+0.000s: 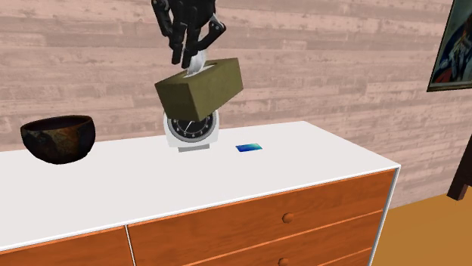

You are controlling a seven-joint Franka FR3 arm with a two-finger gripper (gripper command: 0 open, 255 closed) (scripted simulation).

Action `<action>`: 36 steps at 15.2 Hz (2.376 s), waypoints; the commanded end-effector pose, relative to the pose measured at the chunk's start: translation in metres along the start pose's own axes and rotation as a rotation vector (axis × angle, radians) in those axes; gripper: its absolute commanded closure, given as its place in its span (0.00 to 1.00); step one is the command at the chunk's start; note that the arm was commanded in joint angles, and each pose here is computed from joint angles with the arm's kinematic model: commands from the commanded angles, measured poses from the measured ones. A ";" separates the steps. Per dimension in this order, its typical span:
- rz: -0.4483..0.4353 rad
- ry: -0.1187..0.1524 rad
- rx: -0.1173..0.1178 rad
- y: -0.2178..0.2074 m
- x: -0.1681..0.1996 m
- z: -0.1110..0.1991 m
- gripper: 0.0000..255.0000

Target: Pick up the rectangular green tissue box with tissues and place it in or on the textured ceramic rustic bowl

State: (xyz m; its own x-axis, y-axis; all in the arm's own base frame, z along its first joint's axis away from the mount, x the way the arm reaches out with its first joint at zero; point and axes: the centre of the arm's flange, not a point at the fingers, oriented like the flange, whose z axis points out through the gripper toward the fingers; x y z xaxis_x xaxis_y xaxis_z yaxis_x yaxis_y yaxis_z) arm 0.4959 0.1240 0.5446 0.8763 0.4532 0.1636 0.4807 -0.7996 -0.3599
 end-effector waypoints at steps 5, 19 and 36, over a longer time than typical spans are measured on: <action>0.000 0.000 0.000 -0.053 0.004 0.009 1.00; 0.000 0.000 0.000 -0.230 0.017 0.061 1.00; 0.000 0.000 0.000 -0.445 0.033 0.124 1.00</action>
State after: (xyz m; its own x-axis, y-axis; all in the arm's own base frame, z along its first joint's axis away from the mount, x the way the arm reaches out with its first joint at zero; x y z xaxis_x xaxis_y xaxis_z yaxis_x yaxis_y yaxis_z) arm 0.3143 0.5308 0.5954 0.8754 0.4550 0.1633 0.4822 -0.7990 -0.3592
